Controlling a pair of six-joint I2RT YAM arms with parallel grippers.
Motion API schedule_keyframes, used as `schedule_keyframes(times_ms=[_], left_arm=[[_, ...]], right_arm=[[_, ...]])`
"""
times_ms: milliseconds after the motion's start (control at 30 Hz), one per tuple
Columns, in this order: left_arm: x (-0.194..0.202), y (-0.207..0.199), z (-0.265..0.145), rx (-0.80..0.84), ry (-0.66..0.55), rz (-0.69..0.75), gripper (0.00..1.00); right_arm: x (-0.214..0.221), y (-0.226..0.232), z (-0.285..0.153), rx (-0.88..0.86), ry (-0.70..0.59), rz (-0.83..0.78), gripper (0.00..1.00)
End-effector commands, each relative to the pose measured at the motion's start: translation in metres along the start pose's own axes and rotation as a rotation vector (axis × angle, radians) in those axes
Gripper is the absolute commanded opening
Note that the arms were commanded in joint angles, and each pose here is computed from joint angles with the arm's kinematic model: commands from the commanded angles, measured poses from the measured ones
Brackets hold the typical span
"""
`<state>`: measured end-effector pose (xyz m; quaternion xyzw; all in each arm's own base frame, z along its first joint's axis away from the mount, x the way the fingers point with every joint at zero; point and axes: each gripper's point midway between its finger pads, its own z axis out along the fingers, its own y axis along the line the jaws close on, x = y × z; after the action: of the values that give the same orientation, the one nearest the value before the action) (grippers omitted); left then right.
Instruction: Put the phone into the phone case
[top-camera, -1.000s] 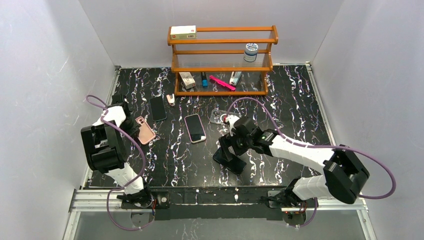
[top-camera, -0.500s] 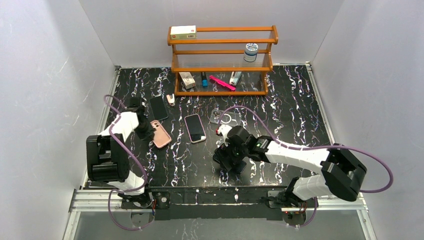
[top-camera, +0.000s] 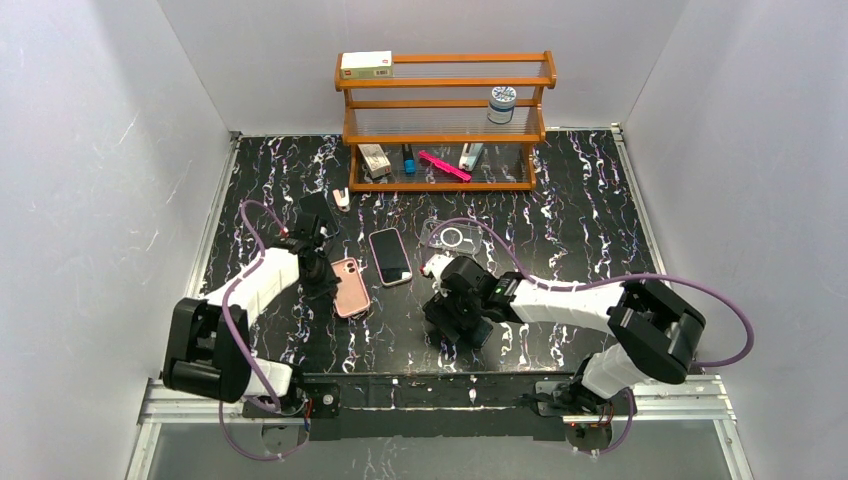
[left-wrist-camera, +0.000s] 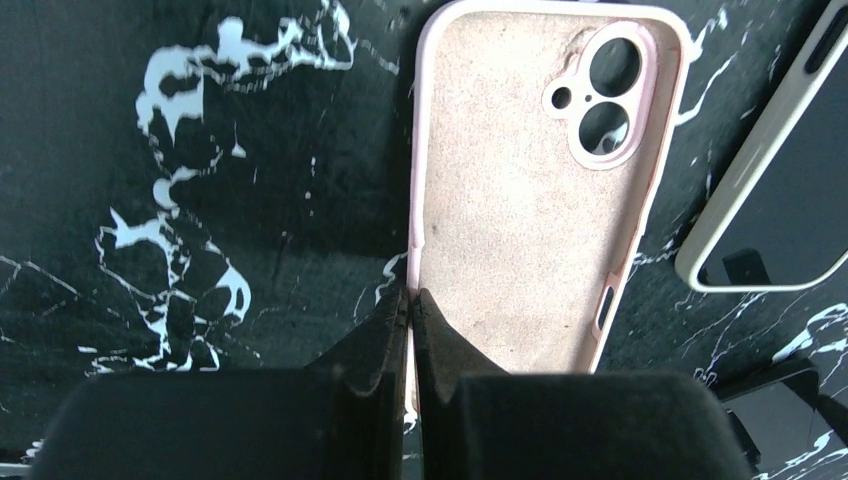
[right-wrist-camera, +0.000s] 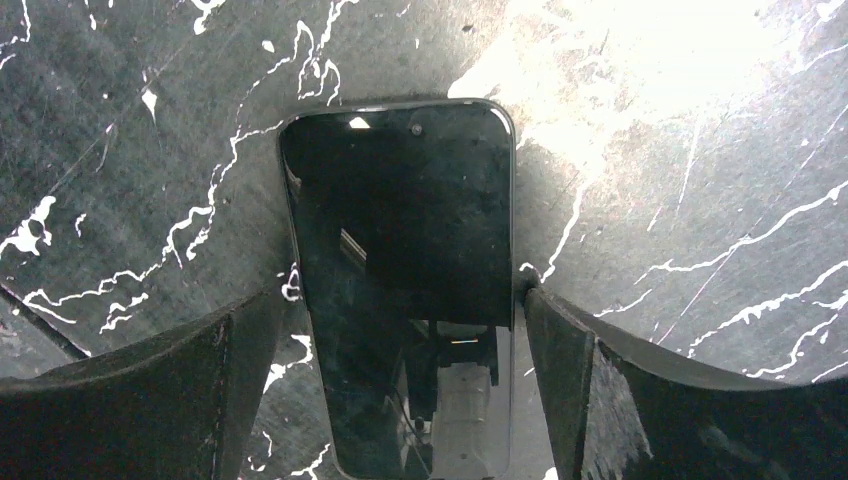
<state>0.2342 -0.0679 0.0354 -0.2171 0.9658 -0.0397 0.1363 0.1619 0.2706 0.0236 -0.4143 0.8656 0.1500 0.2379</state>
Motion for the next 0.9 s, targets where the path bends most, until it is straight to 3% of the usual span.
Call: schedule_keyframes(times_ms=[0,400,867], left_arm=[[0.014,0.005,-0.008,-0.003,-0.010,-0.014,0.00],[0.047,-0.013,-0.011,0.018,-0.024,0.037,0.00],[0.081,-0.026,-0.005,0.001,-0.039,0.105,0.00]], right_arm=[[-0.006,-0.002,0.006,0.027,0.008,-0.018,0.96],[-0.004,0.006,0.011,0.013,0.023,0.105,0.70],[-0.004,-0.004,0.007,0.094,-0.006,0.228,0.59]])
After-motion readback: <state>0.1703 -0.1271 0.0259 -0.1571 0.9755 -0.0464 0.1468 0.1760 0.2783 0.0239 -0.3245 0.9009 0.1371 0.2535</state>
